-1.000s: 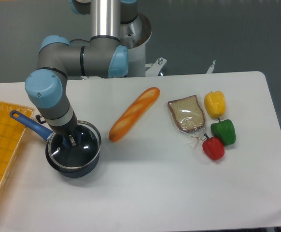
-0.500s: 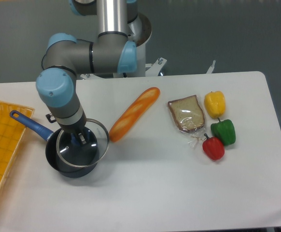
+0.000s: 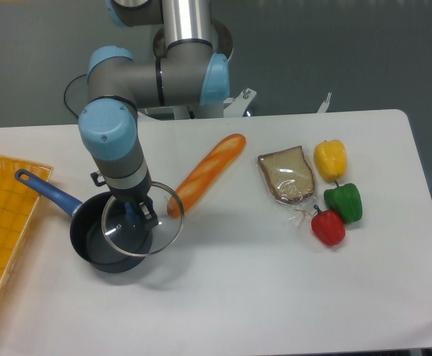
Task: Open the lid
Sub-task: 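Lift the glass lid by its knob up off the saucepan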
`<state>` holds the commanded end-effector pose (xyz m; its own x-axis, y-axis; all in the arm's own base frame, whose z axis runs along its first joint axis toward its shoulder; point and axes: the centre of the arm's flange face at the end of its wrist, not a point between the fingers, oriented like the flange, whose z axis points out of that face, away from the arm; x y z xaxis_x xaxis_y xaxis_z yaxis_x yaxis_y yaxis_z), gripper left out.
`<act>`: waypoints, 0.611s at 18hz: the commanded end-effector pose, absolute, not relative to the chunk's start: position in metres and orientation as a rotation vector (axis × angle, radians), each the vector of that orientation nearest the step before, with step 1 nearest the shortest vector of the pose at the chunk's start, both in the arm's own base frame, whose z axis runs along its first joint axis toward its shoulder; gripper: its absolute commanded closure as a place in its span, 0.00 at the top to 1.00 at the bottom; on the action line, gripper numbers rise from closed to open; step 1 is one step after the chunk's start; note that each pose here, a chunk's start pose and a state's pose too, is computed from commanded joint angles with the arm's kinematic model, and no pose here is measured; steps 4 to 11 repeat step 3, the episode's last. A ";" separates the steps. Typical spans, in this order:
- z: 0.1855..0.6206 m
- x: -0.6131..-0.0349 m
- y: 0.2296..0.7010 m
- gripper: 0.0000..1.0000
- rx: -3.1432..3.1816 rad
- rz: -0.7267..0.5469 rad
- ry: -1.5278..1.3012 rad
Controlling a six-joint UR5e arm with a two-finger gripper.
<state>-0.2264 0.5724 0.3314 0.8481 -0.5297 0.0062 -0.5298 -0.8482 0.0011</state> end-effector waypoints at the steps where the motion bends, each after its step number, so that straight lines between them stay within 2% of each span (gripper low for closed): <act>1: 0.331 -0.229 0.571 0.59 3.016 0.009 -0.870; 11: 0.331 -0.232 0.570 0.59 3.013 0.009 -0.881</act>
